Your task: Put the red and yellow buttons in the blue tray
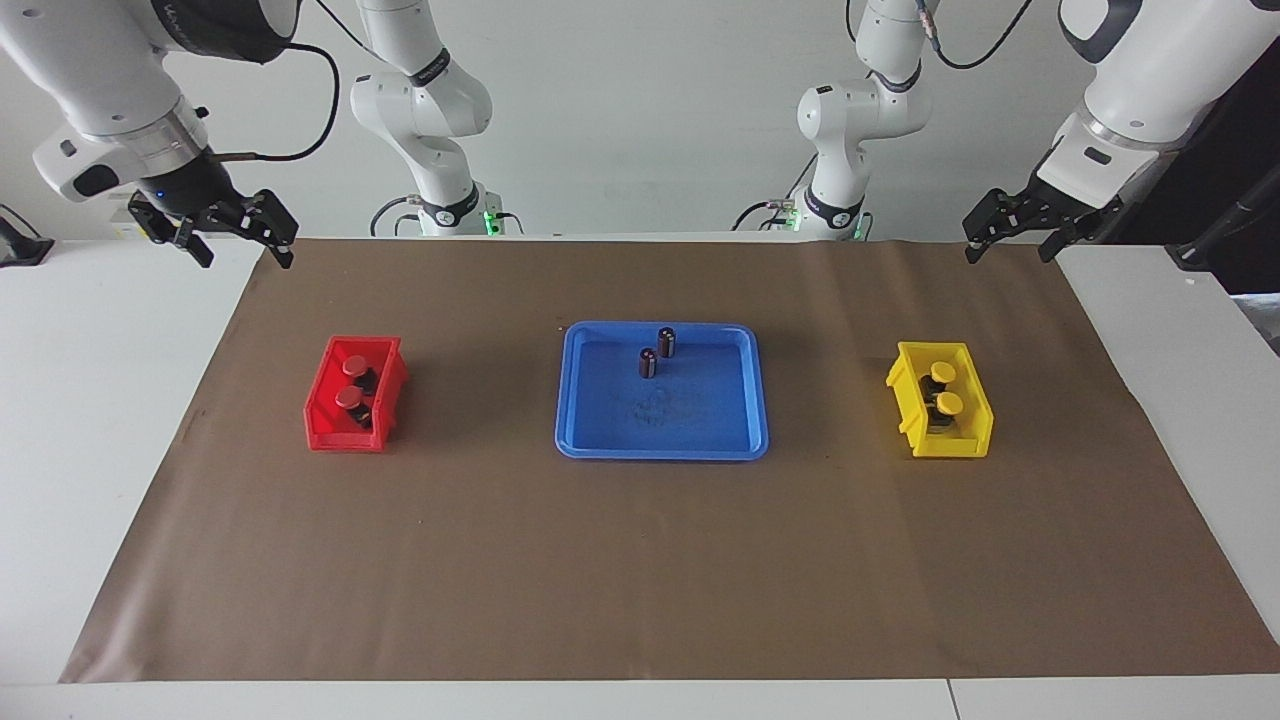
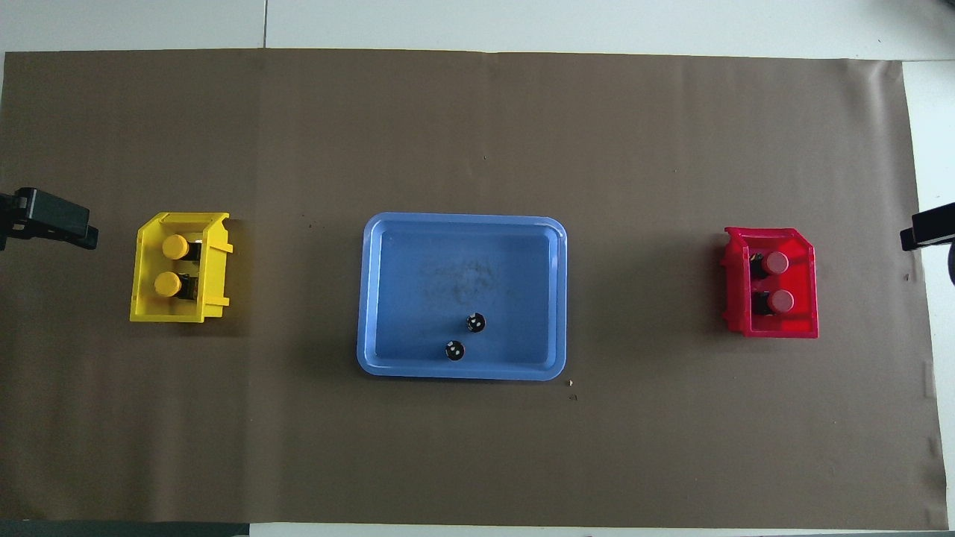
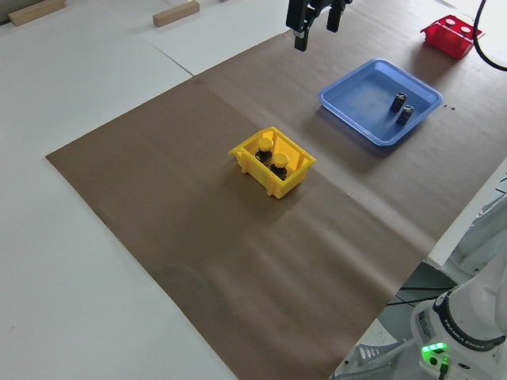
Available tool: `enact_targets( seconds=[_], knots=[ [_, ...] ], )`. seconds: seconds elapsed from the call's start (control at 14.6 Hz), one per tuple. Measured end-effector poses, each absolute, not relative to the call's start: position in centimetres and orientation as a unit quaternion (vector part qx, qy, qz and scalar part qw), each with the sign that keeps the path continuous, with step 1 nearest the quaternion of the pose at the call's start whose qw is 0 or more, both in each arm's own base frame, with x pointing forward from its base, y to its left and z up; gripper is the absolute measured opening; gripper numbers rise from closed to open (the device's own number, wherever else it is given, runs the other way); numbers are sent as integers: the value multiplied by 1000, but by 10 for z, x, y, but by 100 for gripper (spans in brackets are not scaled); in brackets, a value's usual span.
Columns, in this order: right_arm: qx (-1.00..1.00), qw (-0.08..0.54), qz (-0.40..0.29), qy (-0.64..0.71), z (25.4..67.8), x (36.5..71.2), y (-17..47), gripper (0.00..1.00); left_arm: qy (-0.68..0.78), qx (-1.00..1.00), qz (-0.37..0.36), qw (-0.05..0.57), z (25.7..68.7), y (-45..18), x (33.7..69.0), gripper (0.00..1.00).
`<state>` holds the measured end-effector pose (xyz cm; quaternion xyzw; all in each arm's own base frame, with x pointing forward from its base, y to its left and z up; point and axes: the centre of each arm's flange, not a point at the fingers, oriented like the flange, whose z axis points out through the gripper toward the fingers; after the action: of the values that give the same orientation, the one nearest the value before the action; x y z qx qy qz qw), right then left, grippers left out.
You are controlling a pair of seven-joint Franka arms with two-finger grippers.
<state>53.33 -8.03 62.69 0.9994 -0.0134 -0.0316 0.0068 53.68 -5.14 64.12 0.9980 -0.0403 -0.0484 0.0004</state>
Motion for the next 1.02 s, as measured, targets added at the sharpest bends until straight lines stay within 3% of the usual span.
enact_targets(
  seconds=[0.2,0.27,0.34,0.41,0.55,1.02],
  knots=[
    [999,7,-32,-13,624,533,-83,96,-40,998,-48,0,641,-51,537,100],
    [1000,7,-27,-12,622,535,-82,91,-40,998,-48,0,641,-51,537,100],
    [1000,8,-20,-10,617,536,-82,79,-40,998,-48,0,641,-51,537,100],
    [1000,8,-11,-9,607,537,-81,79,-40,998,-48,0,641,-51,537,100],
    [1000,9,1,-8,580,538,-81,74,-40,998,-48,0,641,-51,537,100],
    [1000,13,19,-3,451,565,-80,69,-40,998,-48,0,641,-51,537,100]
  ],
)
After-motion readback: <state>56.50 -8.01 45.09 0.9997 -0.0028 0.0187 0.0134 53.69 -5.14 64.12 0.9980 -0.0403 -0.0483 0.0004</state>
